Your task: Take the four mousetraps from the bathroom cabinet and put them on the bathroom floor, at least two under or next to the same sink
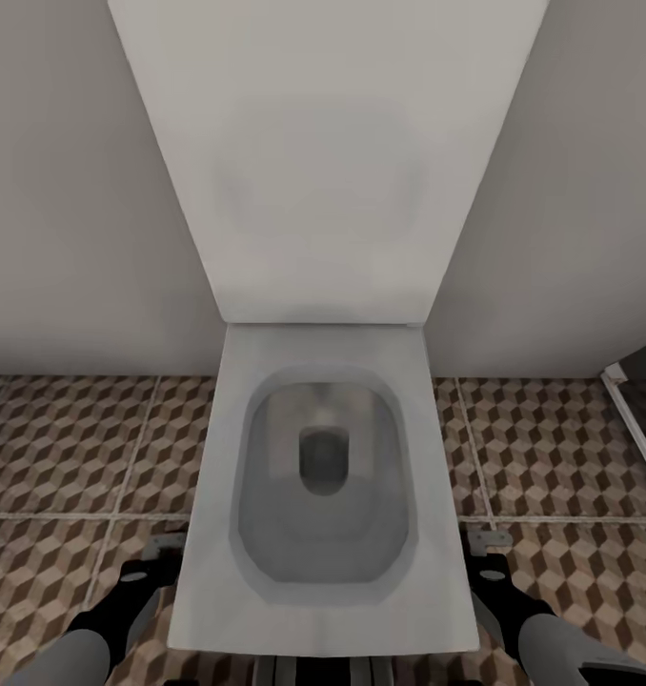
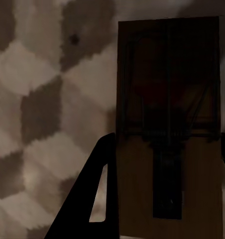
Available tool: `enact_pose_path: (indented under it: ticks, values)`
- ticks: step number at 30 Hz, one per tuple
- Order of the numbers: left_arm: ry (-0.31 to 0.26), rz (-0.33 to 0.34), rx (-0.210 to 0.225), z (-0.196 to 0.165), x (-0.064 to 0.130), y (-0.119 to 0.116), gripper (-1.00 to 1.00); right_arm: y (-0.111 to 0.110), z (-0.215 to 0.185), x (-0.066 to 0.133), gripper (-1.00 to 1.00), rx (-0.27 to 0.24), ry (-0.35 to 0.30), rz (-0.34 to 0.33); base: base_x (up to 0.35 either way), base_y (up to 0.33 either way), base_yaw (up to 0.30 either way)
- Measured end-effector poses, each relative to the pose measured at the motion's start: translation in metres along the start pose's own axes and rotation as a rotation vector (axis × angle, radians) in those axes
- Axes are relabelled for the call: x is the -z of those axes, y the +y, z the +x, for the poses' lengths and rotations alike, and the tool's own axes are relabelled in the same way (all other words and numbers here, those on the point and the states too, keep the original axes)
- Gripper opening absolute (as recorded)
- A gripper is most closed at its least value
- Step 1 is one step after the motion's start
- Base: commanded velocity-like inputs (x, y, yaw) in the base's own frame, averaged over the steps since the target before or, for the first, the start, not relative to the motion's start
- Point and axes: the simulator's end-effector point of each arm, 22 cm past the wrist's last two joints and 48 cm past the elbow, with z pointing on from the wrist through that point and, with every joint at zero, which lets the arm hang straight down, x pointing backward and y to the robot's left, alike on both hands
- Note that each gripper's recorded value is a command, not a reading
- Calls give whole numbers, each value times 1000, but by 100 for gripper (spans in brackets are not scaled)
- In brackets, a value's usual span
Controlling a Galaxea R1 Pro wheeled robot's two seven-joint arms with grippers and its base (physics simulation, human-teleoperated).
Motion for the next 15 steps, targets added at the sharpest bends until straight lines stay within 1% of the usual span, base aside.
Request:
enact_pose_path:
  ticks: [15]
  values:
    - [2,1,1,2,-2,0,-100,0,1,-2,-100,1,1,2,0,0,0]
